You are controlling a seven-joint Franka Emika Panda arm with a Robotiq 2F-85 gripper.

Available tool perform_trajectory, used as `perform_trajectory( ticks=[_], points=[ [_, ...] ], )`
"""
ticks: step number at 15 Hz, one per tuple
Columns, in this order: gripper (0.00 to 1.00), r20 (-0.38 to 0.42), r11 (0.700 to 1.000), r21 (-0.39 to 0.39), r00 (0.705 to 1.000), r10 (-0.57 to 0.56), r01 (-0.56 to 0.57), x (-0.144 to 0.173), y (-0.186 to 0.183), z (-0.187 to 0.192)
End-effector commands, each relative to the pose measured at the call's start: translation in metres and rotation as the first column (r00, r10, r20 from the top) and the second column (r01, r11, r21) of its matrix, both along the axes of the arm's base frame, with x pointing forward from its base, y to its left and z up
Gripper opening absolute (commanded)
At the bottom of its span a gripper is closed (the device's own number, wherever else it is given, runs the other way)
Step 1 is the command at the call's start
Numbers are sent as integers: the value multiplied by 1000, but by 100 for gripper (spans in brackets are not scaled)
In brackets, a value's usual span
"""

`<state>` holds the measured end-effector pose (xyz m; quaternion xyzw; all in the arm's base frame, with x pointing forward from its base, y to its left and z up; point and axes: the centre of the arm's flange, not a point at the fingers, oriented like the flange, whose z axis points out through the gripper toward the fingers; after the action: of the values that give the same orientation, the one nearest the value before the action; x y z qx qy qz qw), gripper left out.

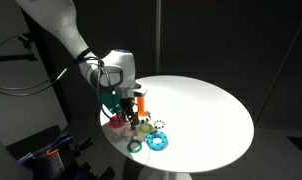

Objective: Put the clear ring through the pole

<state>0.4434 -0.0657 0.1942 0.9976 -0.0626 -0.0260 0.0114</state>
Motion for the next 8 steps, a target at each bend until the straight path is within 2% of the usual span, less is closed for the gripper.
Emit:
perform_trajectory(
  ticks=[1, 8],
  points=[
    [100, 4, 1000, -5, 1000, 6, -6, -3, -4, -14],
    [100, -14, 1000, -8, 1000, -5, 5, -6, -11, -28]
  ],
)
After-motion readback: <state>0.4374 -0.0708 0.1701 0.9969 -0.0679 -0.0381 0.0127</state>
